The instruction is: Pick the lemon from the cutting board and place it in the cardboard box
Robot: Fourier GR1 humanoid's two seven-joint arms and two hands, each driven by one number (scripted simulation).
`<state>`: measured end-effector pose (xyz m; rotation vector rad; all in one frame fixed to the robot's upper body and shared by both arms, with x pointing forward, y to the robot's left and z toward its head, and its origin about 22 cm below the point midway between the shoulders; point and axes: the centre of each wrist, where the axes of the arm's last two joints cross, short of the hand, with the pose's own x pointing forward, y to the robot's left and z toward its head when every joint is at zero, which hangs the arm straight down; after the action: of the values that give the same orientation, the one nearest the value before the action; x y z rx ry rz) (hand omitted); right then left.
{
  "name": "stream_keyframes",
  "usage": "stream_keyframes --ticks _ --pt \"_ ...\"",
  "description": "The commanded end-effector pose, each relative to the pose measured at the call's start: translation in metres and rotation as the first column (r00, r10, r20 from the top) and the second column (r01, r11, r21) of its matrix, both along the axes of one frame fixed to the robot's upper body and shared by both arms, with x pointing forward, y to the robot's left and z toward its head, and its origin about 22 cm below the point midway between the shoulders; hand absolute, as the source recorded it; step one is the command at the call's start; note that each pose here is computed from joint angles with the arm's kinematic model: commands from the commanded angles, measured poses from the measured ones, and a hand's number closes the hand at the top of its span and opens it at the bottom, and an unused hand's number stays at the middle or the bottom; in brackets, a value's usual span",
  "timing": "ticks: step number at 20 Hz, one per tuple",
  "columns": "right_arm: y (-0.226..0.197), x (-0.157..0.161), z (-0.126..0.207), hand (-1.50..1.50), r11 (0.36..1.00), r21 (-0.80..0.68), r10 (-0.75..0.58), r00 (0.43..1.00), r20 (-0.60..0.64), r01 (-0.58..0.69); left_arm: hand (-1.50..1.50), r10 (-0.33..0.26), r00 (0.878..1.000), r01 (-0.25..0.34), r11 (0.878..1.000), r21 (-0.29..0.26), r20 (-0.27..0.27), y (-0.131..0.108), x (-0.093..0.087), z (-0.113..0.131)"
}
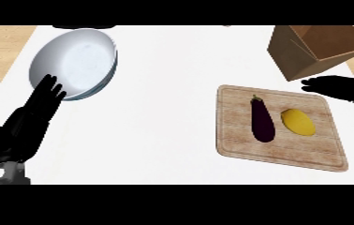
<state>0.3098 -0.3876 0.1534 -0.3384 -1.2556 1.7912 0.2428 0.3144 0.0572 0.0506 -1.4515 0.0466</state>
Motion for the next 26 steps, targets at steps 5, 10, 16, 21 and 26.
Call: stream_keyframes --ticks 5,10,16,21,26 --pt "0.010 0.004 -0.027 -1.50 0.995 0.056 0.081 0.995 -0.061 -0.078 0.00 -0.004 1.000 0.004 1.000 0.007 -0.020 -0.001 -0.002 -0.014" --pt "0.013 0.000 -0.027 -1.50 0.991 0.074 0.114 0.993 -0.034 -0.112 0.00 -0.016 1.000 0.016 1.000 -0.007 -0.004 0.008 -0.002 0.002" --pt "0.008 -0.005 -0.025 -1.50 0.996 -0.007 0.092 0.996 0.007 -0.092 0.00 0.010 1.000 -0.010 1.000 -0.002 -0.006 0.004 -0.014 -0.009" --pt "0.031 0.005 -0.019 -1.50 0.996 -0.023 0.091 0.996 -0.013 -0.091 0.00 0.003 1.000 -0.003 1.000 0.000 -0.012 -0.001 0.006 -0.004" --pt "0.025 -0.011 -0.042 -1.50 0.994 -0.056 0.089 0.996 -0.011 -0.090 0.00 0.020 1.000 -0.020 1.000 0.001 -0.010 -0.006 -0.010 -0.005"
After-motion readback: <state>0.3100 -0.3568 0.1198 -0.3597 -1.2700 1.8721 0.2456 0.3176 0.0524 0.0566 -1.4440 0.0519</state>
